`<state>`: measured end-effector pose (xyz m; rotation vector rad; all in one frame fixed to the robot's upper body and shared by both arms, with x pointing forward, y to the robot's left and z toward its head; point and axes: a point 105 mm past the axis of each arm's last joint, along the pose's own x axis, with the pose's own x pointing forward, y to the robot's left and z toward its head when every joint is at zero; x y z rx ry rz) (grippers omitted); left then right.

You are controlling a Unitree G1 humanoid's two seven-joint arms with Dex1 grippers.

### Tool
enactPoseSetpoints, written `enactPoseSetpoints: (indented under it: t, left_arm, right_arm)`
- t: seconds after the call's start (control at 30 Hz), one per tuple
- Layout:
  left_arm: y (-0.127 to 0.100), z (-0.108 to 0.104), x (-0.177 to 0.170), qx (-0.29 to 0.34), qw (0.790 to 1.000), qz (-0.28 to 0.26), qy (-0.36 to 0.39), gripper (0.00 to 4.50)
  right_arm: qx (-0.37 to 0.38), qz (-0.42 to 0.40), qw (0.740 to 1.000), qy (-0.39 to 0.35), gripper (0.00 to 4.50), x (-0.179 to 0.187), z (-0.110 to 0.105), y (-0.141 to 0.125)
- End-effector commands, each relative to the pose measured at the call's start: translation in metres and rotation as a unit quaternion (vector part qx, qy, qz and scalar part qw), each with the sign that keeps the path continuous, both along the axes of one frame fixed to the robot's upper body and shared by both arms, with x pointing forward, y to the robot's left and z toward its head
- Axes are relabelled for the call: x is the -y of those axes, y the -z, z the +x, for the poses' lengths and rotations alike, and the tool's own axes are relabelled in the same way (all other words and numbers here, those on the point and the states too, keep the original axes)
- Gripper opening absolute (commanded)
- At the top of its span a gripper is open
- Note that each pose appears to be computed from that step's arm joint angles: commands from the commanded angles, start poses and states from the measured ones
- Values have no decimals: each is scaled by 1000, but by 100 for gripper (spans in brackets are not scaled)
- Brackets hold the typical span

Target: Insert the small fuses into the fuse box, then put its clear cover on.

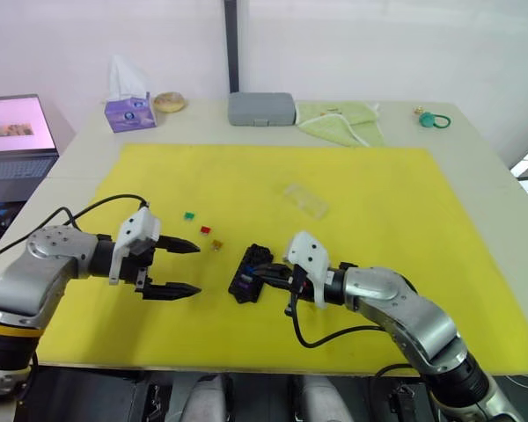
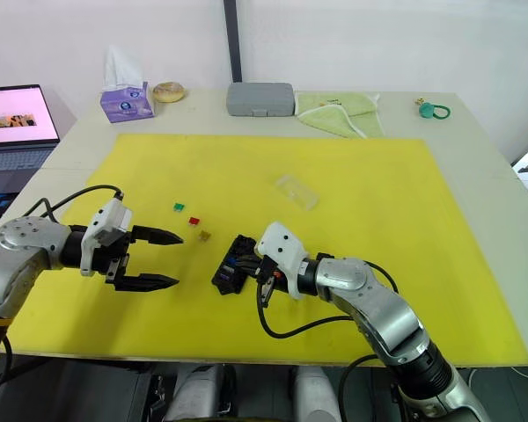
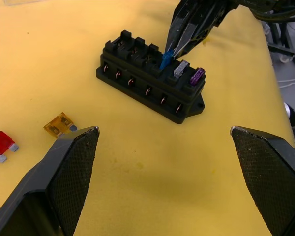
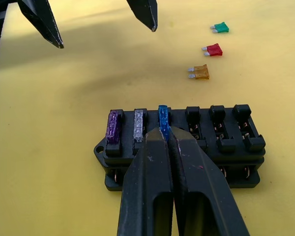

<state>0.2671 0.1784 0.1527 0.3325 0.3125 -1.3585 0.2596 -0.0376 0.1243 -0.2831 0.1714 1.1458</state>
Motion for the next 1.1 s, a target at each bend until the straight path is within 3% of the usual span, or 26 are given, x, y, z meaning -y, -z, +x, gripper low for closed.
enactPoseSetpoints:
  t: [0.03,0.2,0.3,0.37,0.7,0.97,1.07,1.1]
  left_arm:
    - [-6,2,2,15,1000,-1,1,448]
    - [-6,2,2,15,1000,-2,-1,448]
    - [-6,2,2,14,1000,-2,-1,450]
    - [-5,2,2,13,1000,-1,-1,450]
    - [-5,3,1,12,1000,0,-2,450]
    - [-5,3,0,10,1000,3,-1,450]
    - [-4,4,0,10,1000,4,0,450]
    - [-4,4,0,10,1000,4,0,450]
  right_arm:
    - [-6,-1,1000,5,0,3,1,2]
    - [-5,2,1000,5,0,3,2,1]
    - [-3,6,1000,5,99,3,2,-1]
    - [-3,12,1000,4,194,3,1,-3]
    - [4,23,1000,5,194,13,4,-10]
    - [28,54,998,-13,194,5,7,-37]
    - [21,66,997,-17,121,-2,8,-40]
    - [20,66,997,-16,67,-3,10,-39]
